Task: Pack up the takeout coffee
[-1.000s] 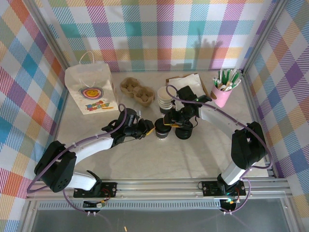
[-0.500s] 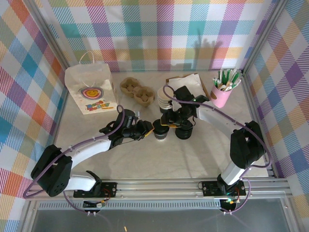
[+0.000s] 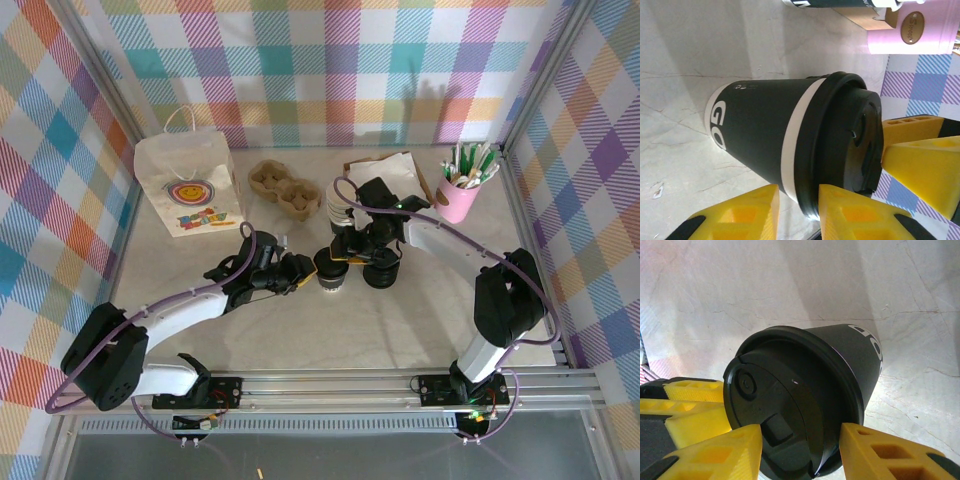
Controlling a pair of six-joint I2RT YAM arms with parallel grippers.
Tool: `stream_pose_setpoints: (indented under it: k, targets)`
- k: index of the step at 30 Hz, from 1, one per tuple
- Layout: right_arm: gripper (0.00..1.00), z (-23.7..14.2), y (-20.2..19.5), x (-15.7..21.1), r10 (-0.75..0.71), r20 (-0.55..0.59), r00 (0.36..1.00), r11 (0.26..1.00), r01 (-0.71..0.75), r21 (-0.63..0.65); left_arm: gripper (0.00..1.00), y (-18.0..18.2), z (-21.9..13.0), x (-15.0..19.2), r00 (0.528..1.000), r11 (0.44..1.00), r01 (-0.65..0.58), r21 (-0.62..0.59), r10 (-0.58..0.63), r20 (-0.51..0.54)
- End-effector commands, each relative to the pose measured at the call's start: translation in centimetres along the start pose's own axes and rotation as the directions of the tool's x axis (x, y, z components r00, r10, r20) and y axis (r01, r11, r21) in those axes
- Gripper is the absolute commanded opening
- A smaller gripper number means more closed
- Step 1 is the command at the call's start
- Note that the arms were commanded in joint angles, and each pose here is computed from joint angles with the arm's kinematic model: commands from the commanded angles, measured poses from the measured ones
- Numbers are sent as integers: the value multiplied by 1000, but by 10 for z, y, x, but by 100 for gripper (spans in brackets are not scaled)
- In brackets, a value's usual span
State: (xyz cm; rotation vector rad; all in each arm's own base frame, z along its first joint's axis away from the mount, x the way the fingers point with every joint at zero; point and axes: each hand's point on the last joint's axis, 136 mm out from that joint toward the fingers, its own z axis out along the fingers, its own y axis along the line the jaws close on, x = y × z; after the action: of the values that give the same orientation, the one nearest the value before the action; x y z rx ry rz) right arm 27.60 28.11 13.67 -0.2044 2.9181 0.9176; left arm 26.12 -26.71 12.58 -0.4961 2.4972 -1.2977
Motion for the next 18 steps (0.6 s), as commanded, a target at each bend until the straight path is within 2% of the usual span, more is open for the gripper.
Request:
stream_pose_setpoints:
  k: [1,7,18]
  targets:
    - [46,14,-16,16,49,-74,996,997,-44,69,27,4,5,7,999,1000,2,2,-2,-33]
    - [46,16,-20,20,52,-83,995,996,-46,78,27,19,10,10,999,999,18,-39,-19,-41]
    - [46,27,-32,34,99,-123,987,992,-88,89,26,71,12,21,998,986,28,-167,-35,-43]
